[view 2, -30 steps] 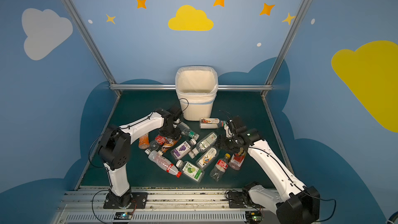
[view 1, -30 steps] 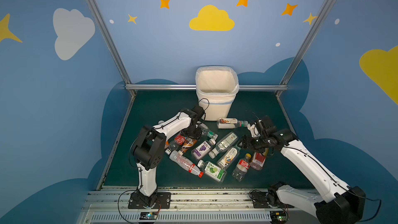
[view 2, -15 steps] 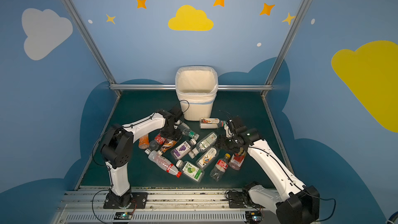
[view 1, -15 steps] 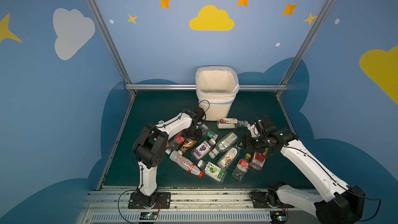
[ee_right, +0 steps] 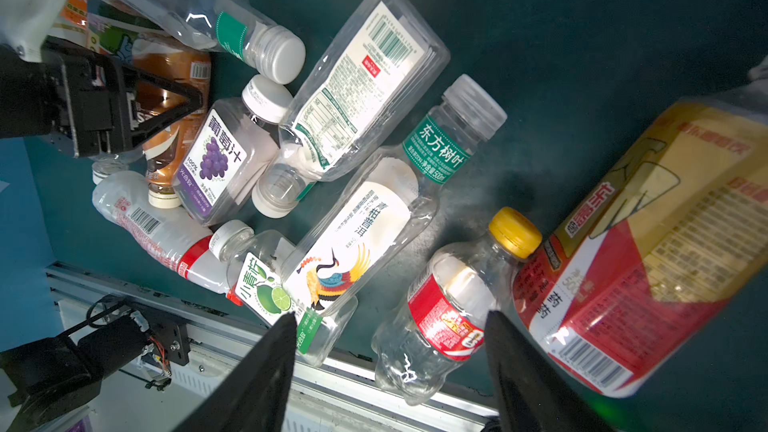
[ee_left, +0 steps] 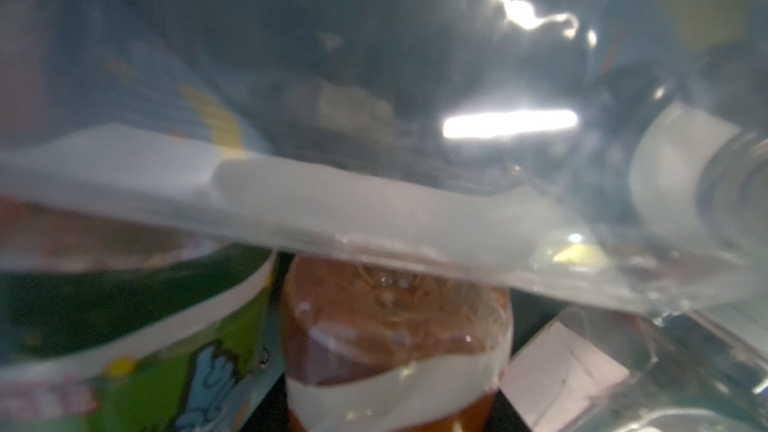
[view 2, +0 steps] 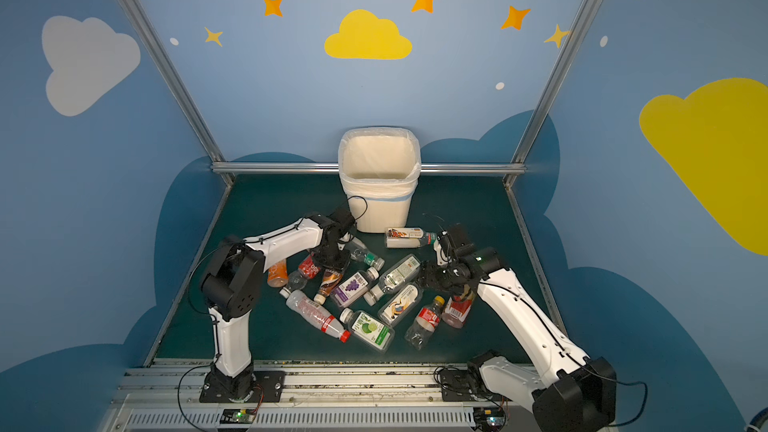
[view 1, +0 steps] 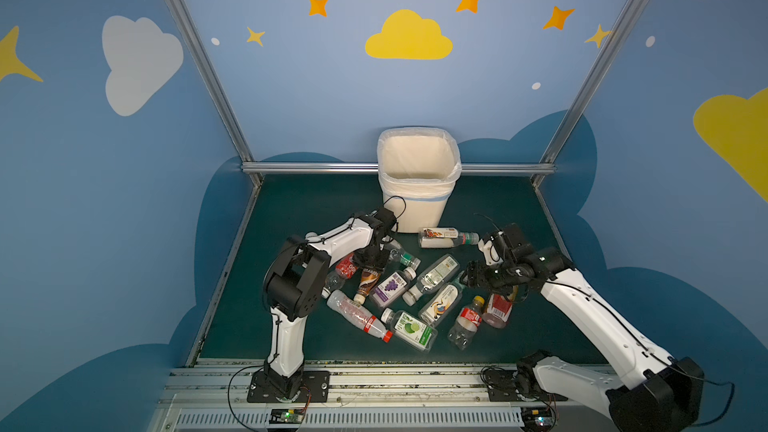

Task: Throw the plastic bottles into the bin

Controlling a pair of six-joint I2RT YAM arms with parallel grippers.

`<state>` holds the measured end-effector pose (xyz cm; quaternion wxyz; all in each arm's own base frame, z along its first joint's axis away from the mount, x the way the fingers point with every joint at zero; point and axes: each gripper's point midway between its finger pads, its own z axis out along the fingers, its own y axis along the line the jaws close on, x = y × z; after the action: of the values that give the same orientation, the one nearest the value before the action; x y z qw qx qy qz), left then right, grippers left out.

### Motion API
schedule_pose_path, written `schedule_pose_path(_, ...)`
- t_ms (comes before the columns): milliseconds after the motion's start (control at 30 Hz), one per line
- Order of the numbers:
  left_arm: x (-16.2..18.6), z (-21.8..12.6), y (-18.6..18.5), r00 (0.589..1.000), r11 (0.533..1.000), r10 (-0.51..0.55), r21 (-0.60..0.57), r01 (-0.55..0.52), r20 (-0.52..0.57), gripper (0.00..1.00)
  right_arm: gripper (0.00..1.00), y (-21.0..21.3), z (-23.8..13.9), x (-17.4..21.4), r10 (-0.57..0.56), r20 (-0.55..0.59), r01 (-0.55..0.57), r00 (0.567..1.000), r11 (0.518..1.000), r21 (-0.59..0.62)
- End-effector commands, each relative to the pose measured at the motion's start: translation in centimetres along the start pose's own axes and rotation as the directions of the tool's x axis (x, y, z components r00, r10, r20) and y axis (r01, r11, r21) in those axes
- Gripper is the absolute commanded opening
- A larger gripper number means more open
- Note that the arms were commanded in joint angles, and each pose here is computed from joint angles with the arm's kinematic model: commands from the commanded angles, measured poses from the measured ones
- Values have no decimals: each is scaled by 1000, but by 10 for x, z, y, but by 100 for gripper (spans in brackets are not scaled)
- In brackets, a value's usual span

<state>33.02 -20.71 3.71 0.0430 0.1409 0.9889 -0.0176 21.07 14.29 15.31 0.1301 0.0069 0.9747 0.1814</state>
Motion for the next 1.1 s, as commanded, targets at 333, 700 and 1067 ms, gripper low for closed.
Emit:
schedule_pose_path(333, -9, -86, 11, 984, 999, -44, -13, 47, 175, 48, 73, -4, -8, -4, -34, 7, 34, 999, 999, 36)
schedule_pose_path(700, -19, -254, 39, 722, 959, -284, 175, 224, 631, 50, 73, 10, -1, -17, -65, -6, 65, 998, 998, -8)
schedule_pose_path(1067, -168, -447, -15, 316, 937, -271, 325, -130, 909, 53, 72, 29, 0, -33, -94, -19, 93, 995, 994, -62)
